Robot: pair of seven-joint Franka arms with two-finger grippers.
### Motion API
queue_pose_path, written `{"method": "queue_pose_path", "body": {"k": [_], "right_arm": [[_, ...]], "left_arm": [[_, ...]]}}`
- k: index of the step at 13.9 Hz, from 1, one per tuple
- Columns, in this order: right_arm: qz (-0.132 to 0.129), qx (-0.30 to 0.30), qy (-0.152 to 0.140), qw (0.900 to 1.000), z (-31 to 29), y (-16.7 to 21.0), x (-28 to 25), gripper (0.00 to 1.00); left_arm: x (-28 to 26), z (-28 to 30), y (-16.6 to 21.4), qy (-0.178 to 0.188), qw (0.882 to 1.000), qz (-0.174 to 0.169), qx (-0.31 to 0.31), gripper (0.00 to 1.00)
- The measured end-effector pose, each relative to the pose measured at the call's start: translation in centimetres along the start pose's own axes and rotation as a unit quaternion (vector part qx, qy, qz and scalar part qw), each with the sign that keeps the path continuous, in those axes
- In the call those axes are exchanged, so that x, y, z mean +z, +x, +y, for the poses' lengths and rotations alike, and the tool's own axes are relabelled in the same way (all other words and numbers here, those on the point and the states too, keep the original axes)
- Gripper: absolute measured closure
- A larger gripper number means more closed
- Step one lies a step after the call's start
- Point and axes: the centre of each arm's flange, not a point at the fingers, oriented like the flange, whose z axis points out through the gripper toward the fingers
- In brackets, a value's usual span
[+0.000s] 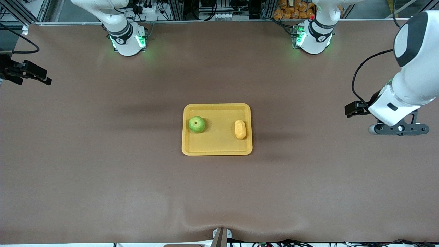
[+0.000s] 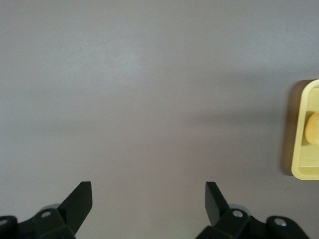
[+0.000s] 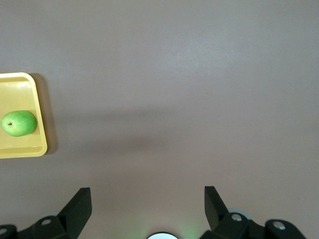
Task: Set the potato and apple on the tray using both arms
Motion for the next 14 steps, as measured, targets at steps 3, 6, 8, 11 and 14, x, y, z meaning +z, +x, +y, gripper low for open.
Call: {"method": "queue_pose_path", "body": {"k": [3, 6, 8, 11, 14], "right_arm": [[0.004, 0.0, 0.0, 1.0, 0.0, 0.5, -0.2, 0.0], [0.006, 0.0, -0.001, 1.0, 0.0, 0.8, -0.4, 0.0], [0.006, 0.0, -0.001, 1.0, 0.0, 0.9, -0.4, 0.0], [0.006, 0.0, -0.001, 1.0, 0.0, 0.9, -0.4, 0.0], [0.006, 0.0, -0.001, 1.0, 0.0, 0.9, -0.5, 0.0]], "left_arm": [[-0.8, -0.4, -0.3, -0.004, 1.0, 0.005, -0.005, 0.0], [-2.3, -0.6, -1.4, -0.001, 1.0, 0.008, -0.007, 0.0], [-3.7, -0.6, -2.7, 0.004, 1.0, 0.007, -0.008, 0.0], [-4.9, -0.5, -5.6, 0.003, 1.0, 0.004, -0.011, 0.0], [-5.5, -0.8, -8.2, 0.006, 1.0, 0.005, -0.014, 0.0]]}}
